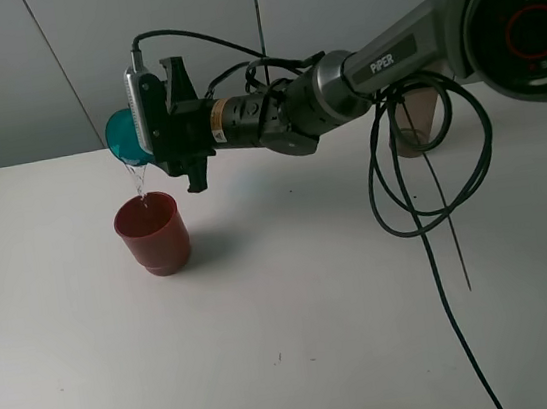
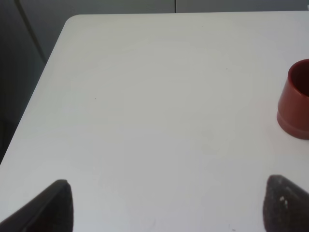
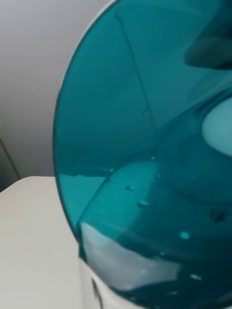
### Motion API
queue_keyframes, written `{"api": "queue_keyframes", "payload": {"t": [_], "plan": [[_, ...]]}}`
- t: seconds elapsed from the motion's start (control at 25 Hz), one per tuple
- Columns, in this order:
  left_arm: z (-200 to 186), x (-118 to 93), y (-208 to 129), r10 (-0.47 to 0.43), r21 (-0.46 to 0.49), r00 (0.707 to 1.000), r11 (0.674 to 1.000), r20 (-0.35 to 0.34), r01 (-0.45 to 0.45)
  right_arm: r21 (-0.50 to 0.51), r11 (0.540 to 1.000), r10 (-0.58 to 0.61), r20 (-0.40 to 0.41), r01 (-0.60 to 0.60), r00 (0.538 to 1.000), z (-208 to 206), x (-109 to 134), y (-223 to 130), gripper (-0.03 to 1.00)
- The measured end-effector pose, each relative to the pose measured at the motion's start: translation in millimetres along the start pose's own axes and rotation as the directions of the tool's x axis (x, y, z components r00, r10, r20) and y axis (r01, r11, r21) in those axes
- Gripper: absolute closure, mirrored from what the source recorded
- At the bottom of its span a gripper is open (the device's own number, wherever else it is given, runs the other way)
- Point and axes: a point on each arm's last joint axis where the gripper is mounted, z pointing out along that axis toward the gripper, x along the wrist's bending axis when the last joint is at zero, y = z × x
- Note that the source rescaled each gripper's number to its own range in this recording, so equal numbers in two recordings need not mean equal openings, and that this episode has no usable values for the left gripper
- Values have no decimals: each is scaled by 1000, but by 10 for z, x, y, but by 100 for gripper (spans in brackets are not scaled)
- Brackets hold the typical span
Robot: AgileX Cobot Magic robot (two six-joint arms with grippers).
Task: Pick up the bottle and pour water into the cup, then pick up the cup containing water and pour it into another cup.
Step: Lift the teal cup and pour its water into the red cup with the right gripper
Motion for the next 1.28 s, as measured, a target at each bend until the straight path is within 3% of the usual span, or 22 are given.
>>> {"api": "queue_keyframes", "payload": {"t": [0.32,0.68,1.28], "plan": [[0,0,0,0,0,1000,1000,0,0,15,996,-87,25,87,996,1,-28,-10,89],[0,0,0,4,0,1000,1000,0,-4,-33,987,-152,79,155,985,-2,-71,42,89],[0,0,0,4,0,1000,1000,0,-4,-24,949,-312,90,316,946,-2,-75,48,89]]}}
